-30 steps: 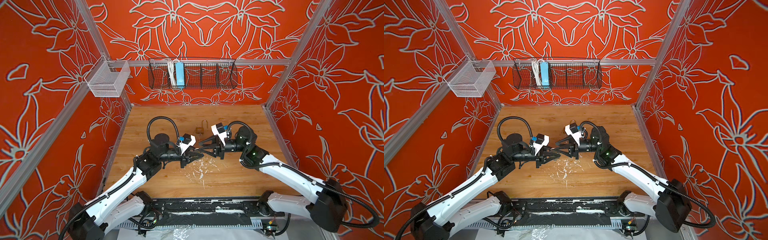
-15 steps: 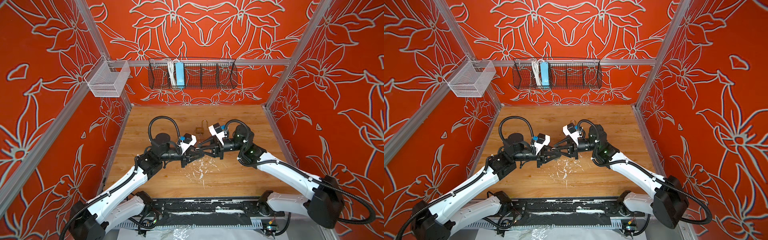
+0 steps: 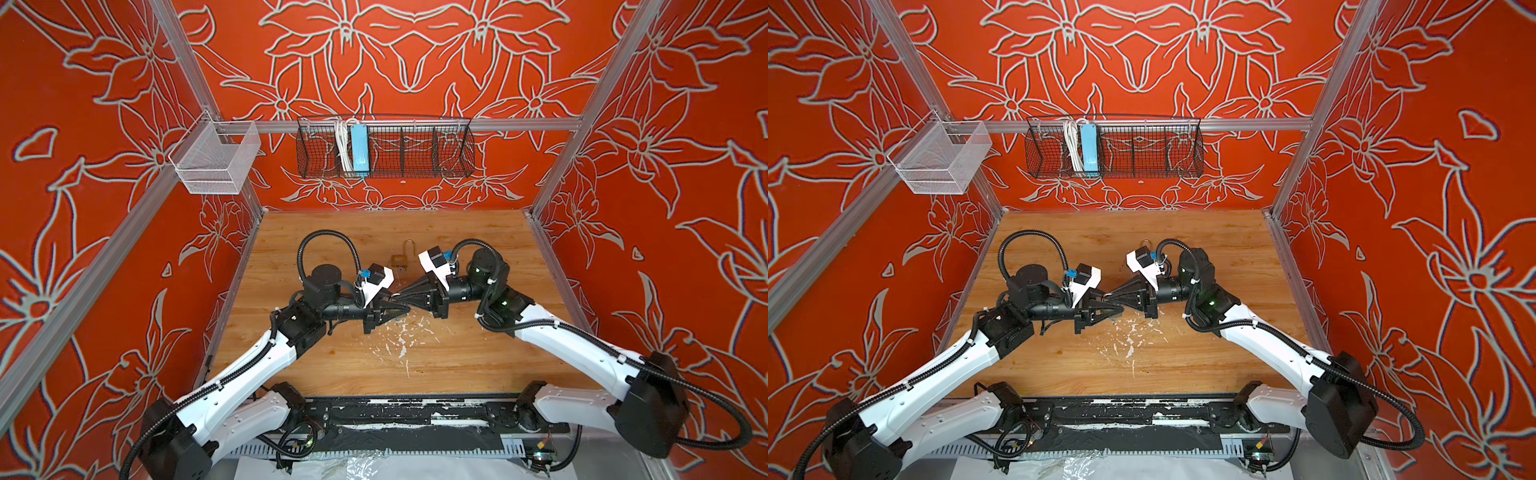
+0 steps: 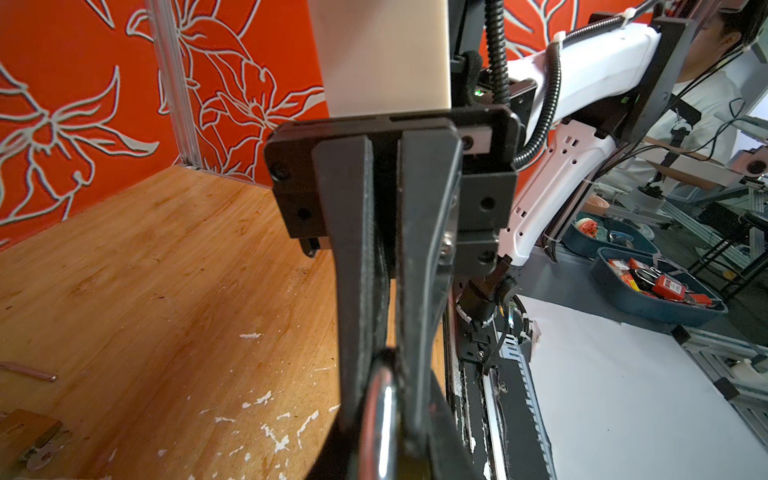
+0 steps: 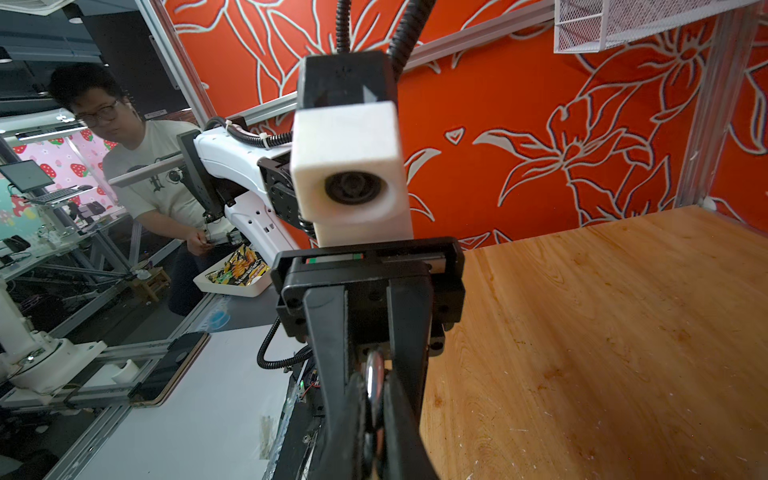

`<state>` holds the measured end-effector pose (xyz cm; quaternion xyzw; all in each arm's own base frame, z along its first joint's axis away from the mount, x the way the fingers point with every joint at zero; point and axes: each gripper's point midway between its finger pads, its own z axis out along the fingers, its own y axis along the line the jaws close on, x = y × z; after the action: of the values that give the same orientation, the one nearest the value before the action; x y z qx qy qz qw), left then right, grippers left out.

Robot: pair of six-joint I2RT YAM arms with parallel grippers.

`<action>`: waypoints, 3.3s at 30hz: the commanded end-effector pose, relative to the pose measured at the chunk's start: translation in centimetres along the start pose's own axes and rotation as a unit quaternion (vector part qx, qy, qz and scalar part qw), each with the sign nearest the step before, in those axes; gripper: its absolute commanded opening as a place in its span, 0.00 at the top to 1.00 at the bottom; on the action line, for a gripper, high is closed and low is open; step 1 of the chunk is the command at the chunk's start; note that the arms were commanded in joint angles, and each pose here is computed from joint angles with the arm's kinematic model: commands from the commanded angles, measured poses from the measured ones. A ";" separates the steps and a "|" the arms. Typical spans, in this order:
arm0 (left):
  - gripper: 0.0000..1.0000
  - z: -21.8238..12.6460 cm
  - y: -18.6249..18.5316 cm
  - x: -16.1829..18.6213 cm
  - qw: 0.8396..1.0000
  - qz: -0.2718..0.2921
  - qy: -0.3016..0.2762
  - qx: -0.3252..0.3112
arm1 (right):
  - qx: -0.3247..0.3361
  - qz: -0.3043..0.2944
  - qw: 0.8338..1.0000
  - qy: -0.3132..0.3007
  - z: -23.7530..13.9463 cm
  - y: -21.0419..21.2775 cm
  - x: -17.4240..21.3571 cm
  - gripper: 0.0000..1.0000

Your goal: Unlock with the key

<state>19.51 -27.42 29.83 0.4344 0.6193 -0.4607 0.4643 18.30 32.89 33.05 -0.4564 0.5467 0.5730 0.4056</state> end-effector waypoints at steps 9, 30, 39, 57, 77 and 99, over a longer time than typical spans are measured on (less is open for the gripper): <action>0.44 -1.2 0.2 -0.3 0.998 0.045 -0.028 -0.042 | 0.075 -0.042 0.994 -0.066 -1.1 -0.9 -4.6 1.00; 0.91 -2.0 -0.5 -1.7 0.997 0.054 -0.057 -0.026 | 0.061 -0.047 0.996 -0.054 -1.2 -0.2 -4.6 1.00; 1.00 -2.1 2.9 -1.3 0.991 -0.026 -0.065 -0.110 | 0.170 -0.036 0.984 -0.043 -2.5 -3.4 -3.8 0.45; 1.00 -5.6 11.3 6.7 0.729 -0.565 -0.203 -0.328 | 0.407 -0.029 0.912 0.047 -6.0 -6.5 7.2 0.37; 1.00 -3.8 9.4 4.7 0.739 -0.583 -0.209 -0.263 | 0.357 -0.031 0.930 0.079 1.5 -6.5 8.5 0.56; 1.00 -4.2 9.1 4.4 0.742 -0.577 -0.217 -0.264 | 0.380 -0.037 0.917 0.120 2.7 -8.2 9.4 0.73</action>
<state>26.58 -20.68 21.55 -0.2714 0.7589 -0.5077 0.3043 23.27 35.51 20.39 -0.3539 0.7585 0.2541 0.4847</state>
